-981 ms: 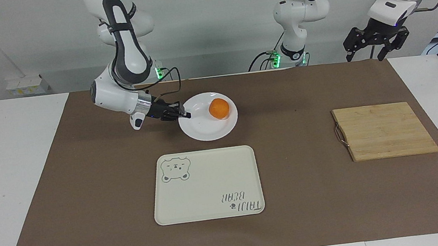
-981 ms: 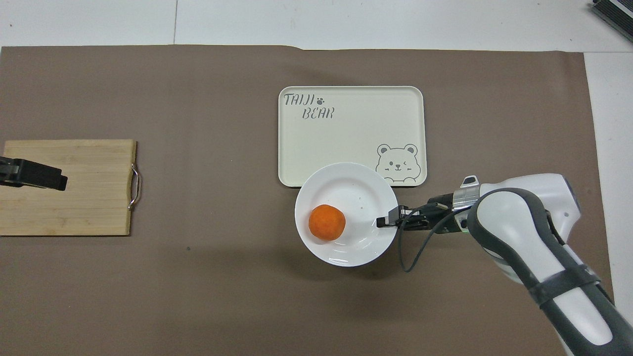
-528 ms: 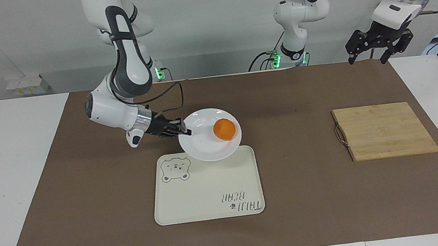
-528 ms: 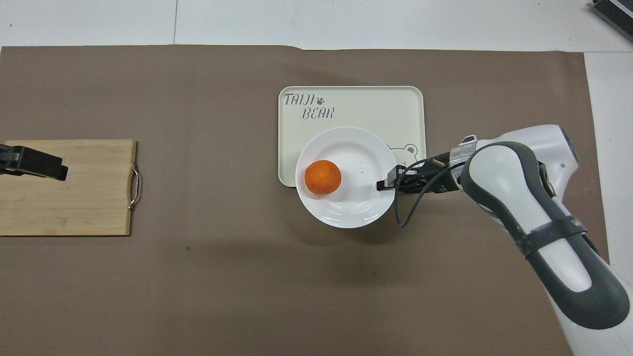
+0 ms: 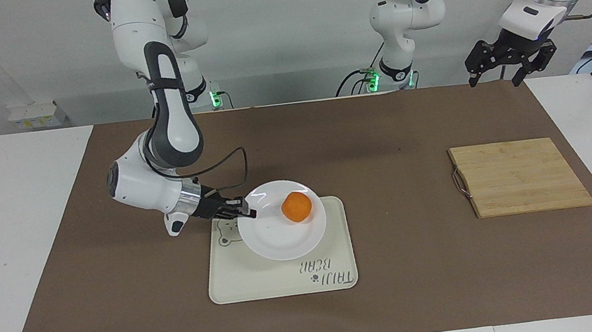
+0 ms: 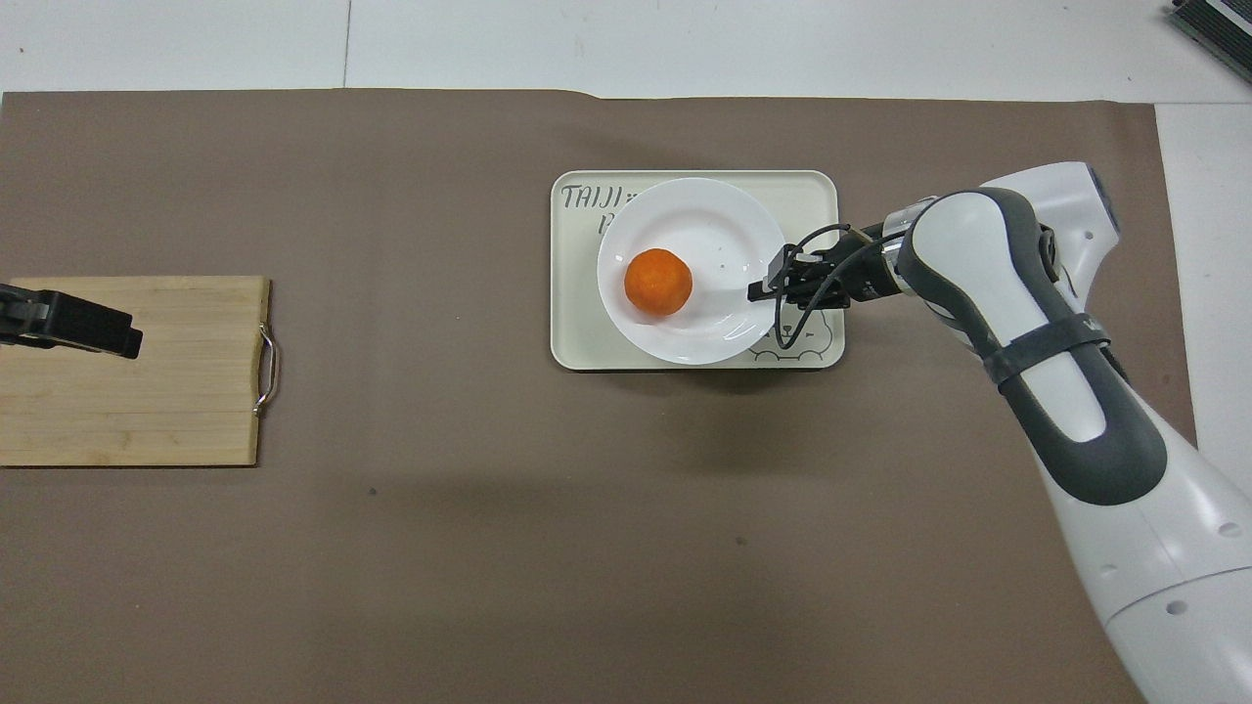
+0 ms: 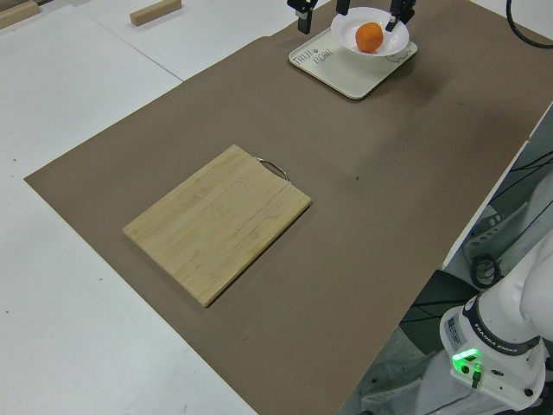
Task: Place orange and plate with both arms
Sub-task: 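Slide the plate with the right gripper onto the cream tray, then open the right gripper and release the plate rim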
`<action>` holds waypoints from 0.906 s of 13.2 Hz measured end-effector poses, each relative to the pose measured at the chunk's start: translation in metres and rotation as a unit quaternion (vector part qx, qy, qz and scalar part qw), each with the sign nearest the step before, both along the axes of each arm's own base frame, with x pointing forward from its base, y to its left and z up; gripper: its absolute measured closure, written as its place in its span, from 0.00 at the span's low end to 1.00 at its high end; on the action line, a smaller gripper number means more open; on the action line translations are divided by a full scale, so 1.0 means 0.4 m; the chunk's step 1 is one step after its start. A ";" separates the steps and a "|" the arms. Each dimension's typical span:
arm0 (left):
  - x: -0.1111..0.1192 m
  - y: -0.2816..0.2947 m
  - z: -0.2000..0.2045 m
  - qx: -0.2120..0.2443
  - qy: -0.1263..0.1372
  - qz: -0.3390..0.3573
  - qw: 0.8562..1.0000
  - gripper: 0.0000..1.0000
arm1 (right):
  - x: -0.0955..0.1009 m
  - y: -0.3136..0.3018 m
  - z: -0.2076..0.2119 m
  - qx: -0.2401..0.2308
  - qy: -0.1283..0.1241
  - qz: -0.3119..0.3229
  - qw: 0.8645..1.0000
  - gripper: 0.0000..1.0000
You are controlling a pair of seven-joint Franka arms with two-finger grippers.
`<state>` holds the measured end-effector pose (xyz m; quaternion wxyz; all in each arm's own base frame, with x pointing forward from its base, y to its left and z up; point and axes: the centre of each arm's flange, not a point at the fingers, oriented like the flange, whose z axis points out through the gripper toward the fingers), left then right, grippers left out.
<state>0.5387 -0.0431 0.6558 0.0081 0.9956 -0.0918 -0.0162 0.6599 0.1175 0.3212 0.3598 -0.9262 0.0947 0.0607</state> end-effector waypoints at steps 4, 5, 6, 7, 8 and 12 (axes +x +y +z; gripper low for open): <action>-0.001 -0.013 0.000 0.001 0.000 -0.005 1.000 0.00 | 0.054 0.017 -0.060 -0.006 0.000 0.004 1.000 0.92; -0.001 -0.012 0.000 0.001 0.000 -0.005 1.000 0.00 | 0.060 0.018 -0.069 -0.007 0.001 0.004 1.000 0.92; -0.001 -0.008 0.000 0.001 0.000 -0.003 1.000 0.00 | 0.063 0.019 -0.074 -0.008 0.001 0.004 1.000 0.92; 0.000 0.000 0.000 0.001 0.000 0.000 1.000 0.00 | 0.063 0.019 -0.079 -0.008 0.002 0.004 1.000 0.92; 0.000 0.010 0.001 0.001 0.000 0.004 1.000 0.00 | 0.063 0.020 -0.087 -0.009 0.004 0.004 1.000 0.92; 0.001 0.020 0.001 0.001 0.000 0.007 1.000 0.00 | 0.064 0.022 -0.105 -0.014 0.000 0.007 1.000 0.92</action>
